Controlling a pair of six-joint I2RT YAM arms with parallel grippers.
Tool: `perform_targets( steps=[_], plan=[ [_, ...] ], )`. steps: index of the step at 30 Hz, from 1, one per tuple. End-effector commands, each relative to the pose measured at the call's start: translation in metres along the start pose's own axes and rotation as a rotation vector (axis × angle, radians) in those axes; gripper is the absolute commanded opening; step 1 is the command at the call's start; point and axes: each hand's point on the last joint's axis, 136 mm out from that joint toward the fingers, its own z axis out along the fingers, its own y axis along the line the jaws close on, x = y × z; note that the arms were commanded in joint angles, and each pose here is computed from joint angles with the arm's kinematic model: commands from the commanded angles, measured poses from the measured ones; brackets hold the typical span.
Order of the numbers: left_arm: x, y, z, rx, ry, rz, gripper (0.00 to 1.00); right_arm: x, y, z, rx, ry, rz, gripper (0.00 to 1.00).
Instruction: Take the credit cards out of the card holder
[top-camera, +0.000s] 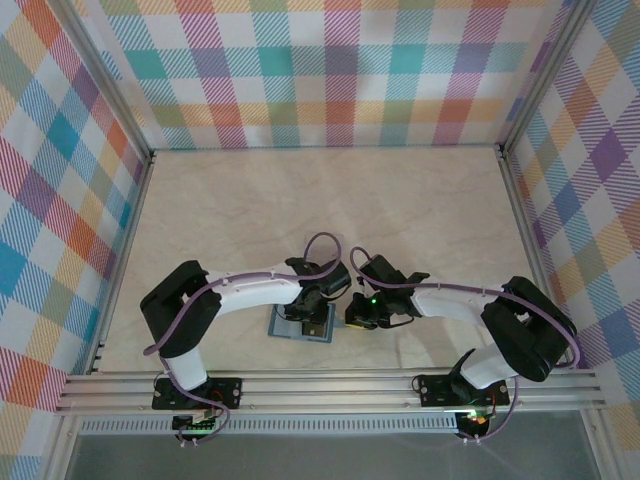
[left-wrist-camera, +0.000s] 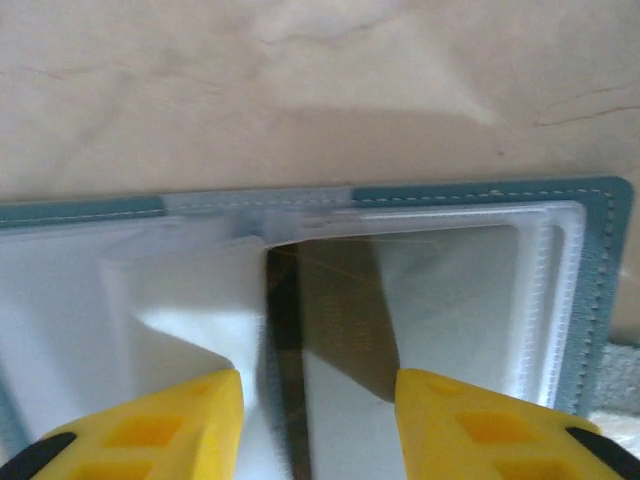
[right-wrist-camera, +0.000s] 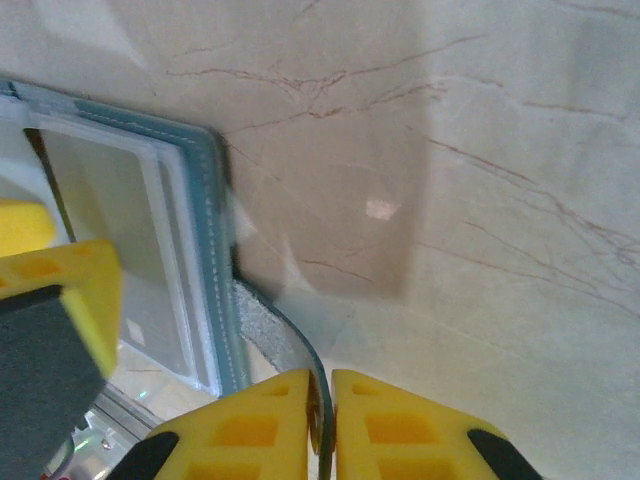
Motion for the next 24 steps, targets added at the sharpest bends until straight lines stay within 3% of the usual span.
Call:
perform_targets(
  steps=[1,8,16,24],
  plan=[
    [0.004,0.037,-0.01,-0.218,-0.012,0.081,0.47,0.004,-0.003,-0.003,0.029,0.015,-0.01,0.15],
    [0.003,0.05,-0.014,-0.283,-0.019,0.113,0.49,0.004,-0.004,-0.004,0.037,0.008,-0.016,0.16],
    [0.004,0.068,-0.016,-0.348,-0.042,0.122,0.44,0.001,-0.006,-0.01,0.074,-0.001,-0.041,0.16],
    [0.021,0.076,0.007,-0.31,0.025,0.12,0.48,-0.008,-0.007,-0.016,0.158,-0.005,-0.108,0.16]
  ],
)
